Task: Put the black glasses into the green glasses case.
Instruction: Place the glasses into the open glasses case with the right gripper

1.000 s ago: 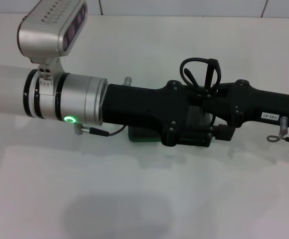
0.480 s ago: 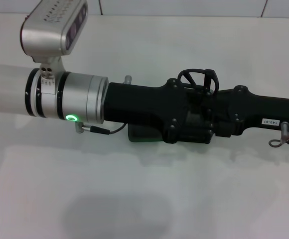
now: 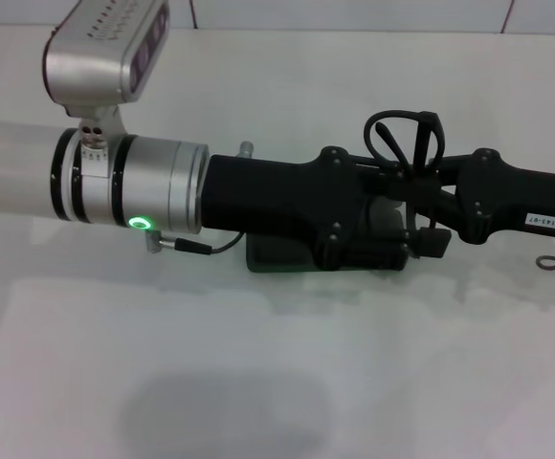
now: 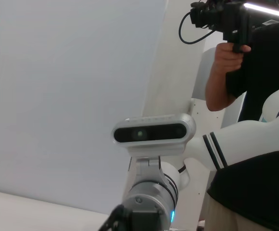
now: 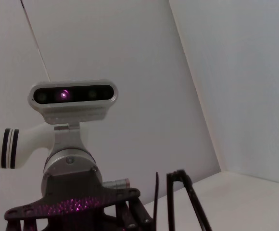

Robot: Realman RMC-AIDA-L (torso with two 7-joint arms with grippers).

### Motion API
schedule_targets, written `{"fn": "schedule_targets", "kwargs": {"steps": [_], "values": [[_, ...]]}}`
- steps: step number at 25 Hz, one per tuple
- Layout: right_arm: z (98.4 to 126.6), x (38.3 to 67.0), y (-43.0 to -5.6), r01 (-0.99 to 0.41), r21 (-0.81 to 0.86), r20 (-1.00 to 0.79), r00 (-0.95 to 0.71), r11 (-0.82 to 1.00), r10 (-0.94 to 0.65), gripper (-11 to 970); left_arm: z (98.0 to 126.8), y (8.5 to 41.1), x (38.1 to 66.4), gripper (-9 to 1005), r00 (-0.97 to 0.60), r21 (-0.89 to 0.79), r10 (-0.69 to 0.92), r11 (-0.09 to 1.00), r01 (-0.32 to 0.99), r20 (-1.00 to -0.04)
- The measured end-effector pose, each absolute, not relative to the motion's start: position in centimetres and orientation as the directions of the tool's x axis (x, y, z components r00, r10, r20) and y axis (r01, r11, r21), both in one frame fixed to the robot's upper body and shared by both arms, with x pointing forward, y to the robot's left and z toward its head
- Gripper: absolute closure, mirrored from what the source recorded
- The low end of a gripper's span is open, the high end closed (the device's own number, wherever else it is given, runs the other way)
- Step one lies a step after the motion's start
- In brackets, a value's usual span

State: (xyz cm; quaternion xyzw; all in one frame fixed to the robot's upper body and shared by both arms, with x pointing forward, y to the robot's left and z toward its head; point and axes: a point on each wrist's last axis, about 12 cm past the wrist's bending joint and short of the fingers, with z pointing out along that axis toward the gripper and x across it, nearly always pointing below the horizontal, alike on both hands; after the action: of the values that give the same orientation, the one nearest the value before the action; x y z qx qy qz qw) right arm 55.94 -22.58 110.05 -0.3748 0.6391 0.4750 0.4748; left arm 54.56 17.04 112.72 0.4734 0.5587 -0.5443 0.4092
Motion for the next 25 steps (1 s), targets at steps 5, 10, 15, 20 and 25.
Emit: {"fn": "schedule_targets", "kwargs": {"steps": [5, 10, 15, 20, 25], "values": [[110.0, 55.9, -22.3, -0.937, 0.246, -0.962, -0.267, 0.249, -0.053, 855, 112.8, 16.8, 54.6, 434, -0.213, -0.217, 0.083, -0.046, 0.975, -0.974], [109.9, 55.8, -22.3, -0.938, 0.244, -0.961, -0.268, 0.245, -0.065, 855, 112.9, 16.6, 54.8, 434, -0.211, -0.215, 0.085, -0.047, 0.975, -0.974], [110.0, 55.9, -24.1, -0.926, 0.207, -0.974, -0.225, 0.316, -0.023, 856, 113.1, 18.1, 55.0, 434, -0.217, -0.217, 0.055, -0.001, 0.976, -0.975], [109.9, 55.4, -24.4, -0.935, 0.063, -0.993, -0.092, 0.350, -0.067, 856, 113.1, 21.1, 55.4, 433, -0.221, -0.224, -0.040, 0.136, 0.965, -0.974], [110.6, 55.3, -22.7, -0.960, -0.108, -0.968, 0.043, 0.259, -0.246, 856, 112.5, 25.5, 55.8, 433, -0.205, -0.242, -0.138, 0.366, 0.898, -0.969]]}}
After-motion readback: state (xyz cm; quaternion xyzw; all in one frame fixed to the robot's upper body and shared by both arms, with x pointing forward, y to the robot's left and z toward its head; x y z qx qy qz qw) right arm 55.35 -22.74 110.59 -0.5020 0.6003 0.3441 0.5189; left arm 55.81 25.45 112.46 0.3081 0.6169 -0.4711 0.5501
